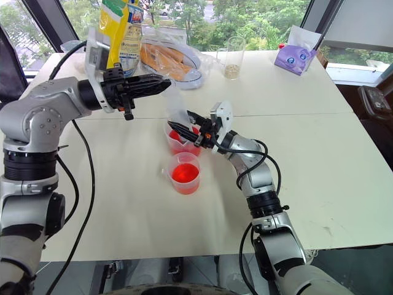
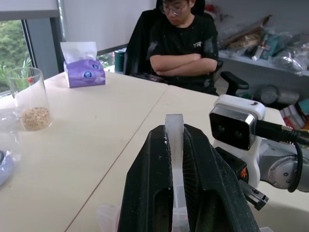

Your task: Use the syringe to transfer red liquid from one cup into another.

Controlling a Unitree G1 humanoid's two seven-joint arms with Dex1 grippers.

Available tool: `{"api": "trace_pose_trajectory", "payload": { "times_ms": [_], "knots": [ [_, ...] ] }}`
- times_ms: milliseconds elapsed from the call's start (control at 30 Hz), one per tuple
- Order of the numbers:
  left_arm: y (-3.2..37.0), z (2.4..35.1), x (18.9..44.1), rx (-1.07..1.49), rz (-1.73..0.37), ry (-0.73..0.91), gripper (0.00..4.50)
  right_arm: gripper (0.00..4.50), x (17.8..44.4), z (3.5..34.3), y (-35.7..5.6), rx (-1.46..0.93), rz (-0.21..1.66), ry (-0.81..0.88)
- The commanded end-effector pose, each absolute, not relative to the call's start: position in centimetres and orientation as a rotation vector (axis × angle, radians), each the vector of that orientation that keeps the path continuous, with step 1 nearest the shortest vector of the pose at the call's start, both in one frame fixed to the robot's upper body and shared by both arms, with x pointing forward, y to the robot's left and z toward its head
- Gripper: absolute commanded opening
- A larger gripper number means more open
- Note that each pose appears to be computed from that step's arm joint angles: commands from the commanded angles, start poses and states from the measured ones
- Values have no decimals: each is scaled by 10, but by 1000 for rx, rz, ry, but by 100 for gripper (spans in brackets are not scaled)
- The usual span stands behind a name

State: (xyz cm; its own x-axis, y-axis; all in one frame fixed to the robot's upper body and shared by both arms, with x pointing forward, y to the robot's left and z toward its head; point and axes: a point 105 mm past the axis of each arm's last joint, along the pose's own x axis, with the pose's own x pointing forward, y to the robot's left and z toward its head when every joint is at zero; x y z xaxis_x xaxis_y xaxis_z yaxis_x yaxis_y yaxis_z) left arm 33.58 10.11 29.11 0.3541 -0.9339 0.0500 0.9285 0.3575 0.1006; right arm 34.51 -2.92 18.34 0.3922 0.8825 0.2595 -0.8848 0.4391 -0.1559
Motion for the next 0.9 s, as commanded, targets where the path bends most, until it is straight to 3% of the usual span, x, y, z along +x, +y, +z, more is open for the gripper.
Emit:
{"api": "trace_pose_trajectory", "payload": {
  "times_ms": [33,167,333,467,500,900],
  "knots": [
    [115,331,331,96,-1136,-277,1,142,340,183,-23,-12,1166,-321],
    [114,325,331,93,-1138,-258,1,142,340,189,-23,-9,1162,-341],
    [111,315,329,76,-1155,-218,212,142,341,198,-23,-9,1158,-365],
    [113,303,324,86,-1172,-184,423,142,341,209,-23,-3,1156,-396],
    [114,302,323,85,-1175,-182,447,142,342,211,-22,-1,1156,-402],
    [156,293,309,73,-1108,-133,447,142,338,259,-24,60,1151,-510]
  ]
}}
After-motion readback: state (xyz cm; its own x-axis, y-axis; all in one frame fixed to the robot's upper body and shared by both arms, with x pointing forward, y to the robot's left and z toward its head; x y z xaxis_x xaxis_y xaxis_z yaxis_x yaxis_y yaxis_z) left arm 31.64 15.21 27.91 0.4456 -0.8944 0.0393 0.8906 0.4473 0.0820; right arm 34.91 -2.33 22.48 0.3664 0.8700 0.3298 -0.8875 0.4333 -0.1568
